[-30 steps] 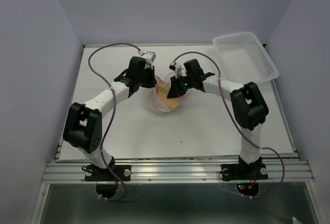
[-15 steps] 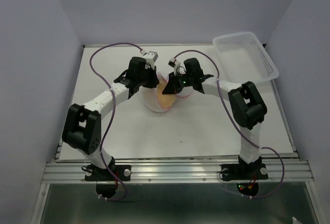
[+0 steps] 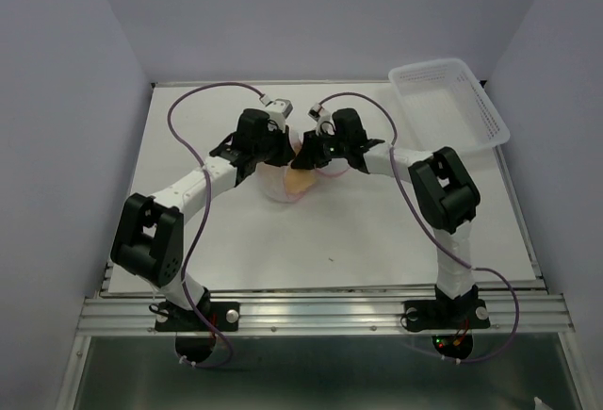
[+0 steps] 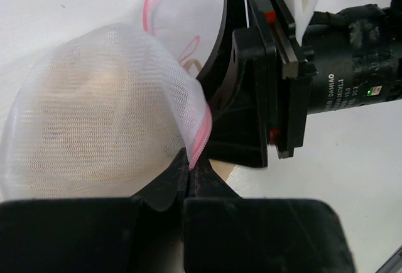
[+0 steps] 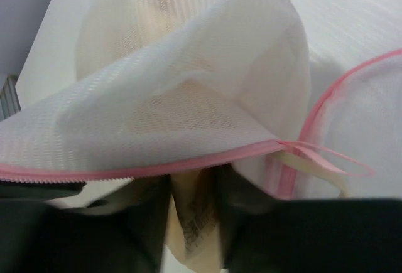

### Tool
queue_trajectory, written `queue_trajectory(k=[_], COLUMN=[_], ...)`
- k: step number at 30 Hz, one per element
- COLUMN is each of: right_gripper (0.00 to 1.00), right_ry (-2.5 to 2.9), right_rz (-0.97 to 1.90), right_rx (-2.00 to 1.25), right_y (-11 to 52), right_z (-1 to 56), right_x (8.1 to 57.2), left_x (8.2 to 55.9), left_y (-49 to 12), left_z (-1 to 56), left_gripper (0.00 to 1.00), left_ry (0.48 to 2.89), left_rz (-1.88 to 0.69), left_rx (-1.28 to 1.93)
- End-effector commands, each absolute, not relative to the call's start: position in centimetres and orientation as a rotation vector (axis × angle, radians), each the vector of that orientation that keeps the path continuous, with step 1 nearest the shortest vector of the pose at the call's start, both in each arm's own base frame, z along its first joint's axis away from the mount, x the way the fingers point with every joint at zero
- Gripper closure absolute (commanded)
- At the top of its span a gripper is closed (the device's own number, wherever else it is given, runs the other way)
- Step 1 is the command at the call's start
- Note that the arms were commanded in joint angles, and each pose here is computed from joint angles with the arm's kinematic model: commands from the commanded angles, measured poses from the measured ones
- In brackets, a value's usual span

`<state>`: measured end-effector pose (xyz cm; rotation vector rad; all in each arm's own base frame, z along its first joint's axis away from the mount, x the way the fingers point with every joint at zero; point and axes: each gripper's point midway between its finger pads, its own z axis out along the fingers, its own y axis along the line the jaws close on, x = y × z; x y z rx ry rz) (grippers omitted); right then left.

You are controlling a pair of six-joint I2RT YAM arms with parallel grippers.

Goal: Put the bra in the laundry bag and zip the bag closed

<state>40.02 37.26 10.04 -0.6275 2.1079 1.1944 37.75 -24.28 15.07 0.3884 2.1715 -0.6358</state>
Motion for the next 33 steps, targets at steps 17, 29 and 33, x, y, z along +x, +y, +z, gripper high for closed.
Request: queue_trajectory(k=[17,29,33], right_gripper=[0.02,0.0,0.0], right_ry=[2.06,2.252,2.303], right_rz=[0.872,0.807,0.887], right_rx=[-0.453,0.105,0.155], right_y=[31.8,24.2,24.2], right_z=[16.8,13.1,11.3], right_x=[39.1,38.2,37.3], left_x=[40.2,39.6,39.5], left_y=[-21.7,-22.3,-22.0], left_z=[18.0,15.1,14.9], left_gripper=[1.0,1.0,1.0], left_ry=[2.11,2.156,2.16], left_rz=[-0.641,-0.707,-0.706], left_rx=[0.177,0.177,0.165])
